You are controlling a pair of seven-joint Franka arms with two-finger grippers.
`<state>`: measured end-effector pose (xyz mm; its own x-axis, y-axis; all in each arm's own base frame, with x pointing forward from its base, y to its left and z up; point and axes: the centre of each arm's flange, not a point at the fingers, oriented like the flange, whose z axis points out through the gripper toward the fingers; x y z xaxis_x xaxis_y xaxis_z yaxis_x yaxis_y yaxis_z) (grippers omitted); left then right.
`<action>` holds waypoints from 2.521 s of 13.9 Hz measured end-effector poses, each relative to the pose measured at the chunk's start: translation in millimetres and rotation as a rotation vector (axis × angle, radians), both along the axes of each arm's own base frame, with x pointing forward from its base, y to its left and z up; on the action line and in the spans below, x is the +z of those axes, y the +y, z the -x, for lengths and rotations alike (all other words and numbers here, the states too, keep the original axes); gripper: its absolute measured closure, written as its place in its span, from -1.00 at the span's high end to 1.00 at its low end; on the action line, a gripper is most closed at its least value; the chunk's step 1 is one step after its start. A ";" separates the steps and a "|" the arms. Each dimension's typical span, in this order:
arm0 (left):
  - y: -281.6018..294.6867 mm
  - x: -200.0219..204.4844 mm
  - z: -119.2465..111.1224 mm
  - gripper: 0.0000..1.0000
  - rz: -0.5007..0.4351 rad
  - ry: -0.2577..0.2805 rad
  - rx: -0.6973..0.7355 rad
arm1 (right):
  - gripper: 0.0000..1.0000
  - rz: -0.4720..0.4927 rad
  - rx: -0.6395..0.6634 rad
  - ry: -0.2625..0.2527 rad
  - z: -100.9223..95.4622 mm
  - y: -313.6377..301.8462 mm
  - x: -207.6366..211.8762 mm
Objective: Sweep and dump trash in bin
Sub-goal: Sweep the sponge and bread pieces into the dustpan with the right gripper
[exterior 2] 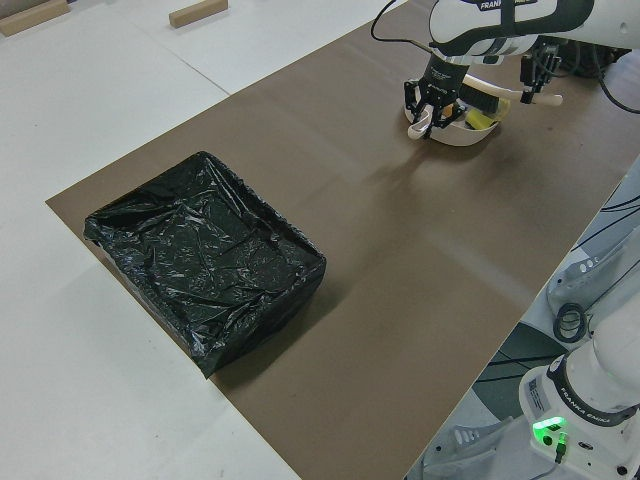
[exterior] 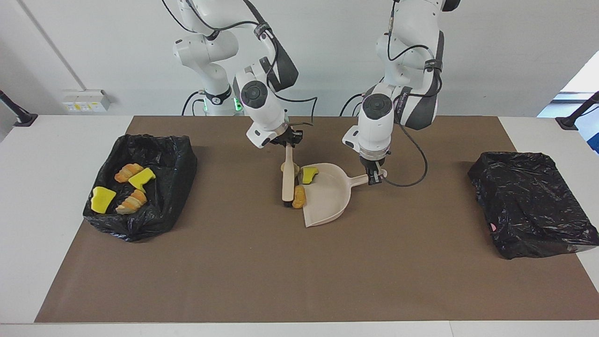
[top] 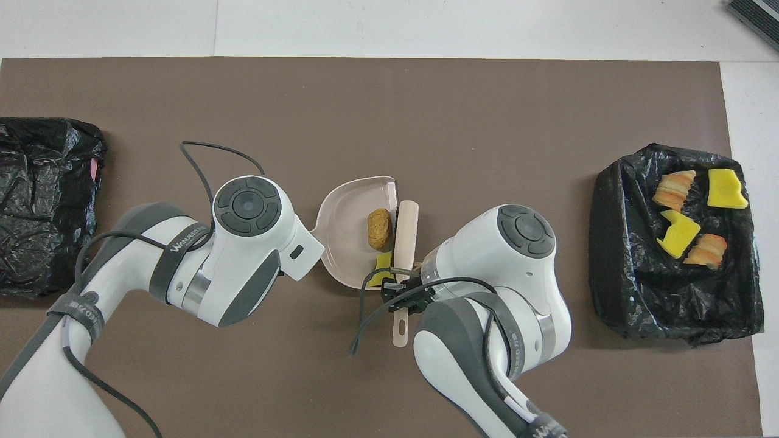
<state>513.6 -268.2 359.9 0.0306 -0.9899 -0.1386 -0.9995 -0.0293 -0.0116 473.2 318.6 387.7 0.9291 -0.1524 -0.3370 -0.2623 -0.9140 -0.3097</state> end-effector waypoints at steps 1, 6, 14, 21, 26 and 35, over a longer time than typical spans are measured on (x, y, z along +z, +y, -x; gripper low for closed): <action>-0.7 0.0 0.2 -0.37 0.002 -0.002 -0.001 | -0.48 -0.011 -0.015 -0.007 -7.5 7.4 8.2; -2.0 -0.9 1.0 -0.37 0.032 0.007 0.019 | -0.48 0.040 0.027 0.007 -19.2 9.0 40.8; 33.1 8.3 -6.8 -0.37 0.022 0.069 -0.109 | -0.48 0.373 0.086 0.103 36.0 -60.8 27.0; 22.4 7.3 26.3 -0.37 -0.006 0.092 -0.147 | -0.48 0.379 0.077 0.110 87.5 -70.8 -18.5; 12.4 6.3 46.4 -0.37 -0.026 0.068 -0.096 | -0.48 0.237 0.052 0.112 99.2 -36.0 -27.2; 24.6 -6.2 52.5 -0.37 0.002 0.030 -0.072 | -0.48 -0.062 -0.055 0.097 94.1 40.2 11.9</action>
<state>461.1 -243.6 353.6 -0.0445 -0.9896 -0.1366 -0.9989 0.0423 0.0188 379.1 358.8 399.6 0.8824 -0.1782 -0.4355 -0.3431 -0.8771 -0.3362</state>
